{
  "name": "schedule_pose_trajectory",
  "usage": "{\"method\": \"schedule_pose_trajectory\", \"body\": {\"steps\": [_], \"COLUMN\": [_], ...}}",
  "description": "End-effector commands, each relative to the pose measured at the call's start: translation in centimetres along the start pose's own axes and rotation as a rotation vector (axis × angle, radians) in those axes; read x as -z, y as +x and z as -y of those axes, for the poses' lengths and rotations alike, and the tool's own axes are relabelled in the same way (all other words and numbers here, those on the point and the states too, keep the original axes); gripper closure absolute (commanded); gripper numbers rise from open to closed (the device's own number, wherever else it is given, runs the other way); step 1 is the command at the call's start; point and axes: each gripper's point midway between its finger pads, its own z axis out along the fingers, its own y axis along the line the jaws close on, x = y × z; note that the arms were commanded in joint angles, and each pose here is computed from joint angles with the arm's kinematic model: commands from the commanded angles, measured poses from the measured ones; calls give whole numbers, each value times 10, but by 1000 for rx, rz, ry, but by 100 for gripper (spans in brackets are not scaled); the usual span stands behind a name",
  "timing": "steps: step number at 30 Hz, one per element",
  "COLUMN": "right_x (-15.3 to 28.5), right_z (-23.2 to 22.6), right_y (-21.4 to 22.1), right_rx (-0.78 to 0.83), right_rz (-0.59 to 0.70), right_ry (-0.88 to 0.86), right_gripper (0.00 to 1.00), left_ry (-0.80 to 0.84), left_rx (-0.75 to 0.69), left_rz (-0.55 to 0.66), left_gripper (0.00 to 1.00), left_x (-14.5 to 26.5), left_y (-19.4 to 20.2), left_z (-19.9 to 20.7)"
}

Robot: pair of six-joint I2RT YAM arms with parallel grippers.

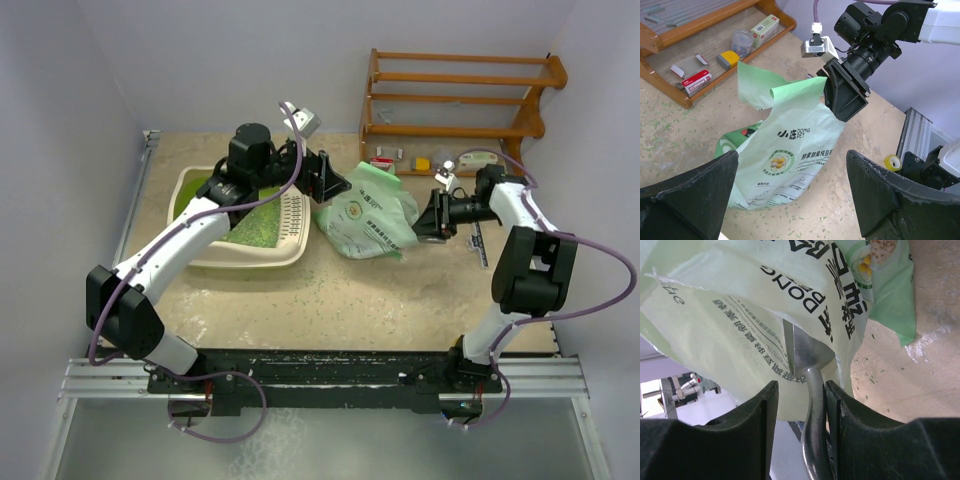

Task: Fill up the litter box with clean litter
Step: Pick up the spatula from the cat litter bag.

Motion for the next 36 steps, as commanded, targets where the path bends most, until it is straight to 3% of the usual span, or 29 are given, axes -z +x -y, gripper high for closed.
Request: {"method": "schedule_pose_trajectory", "body": {"steps": [1, 14, 31, 36], "right_x": [6, 32, 32, 32], "right_z": [-4, -13, 10, -1], "right_y": [7, 12, 34, 34], "right_rx": [9, -17, -71, -88], "right_rz": [1, 134, 84, 72], "right_ry": [50, 133, 192, 113], "right_gripper": [55, 49, 49, 55], "left_ry": [20, 39, 8, 9], "left_rx": [-35, -28, -95, -90], "left_rz": [70, 81, 44, 43], "left_gripper": [14, 14, 13, 13], "left_x": [13, 14, 20, 21], "left_y": [-23, -21, -19, -18], "left_z": [13, 19, 28, 30]}}
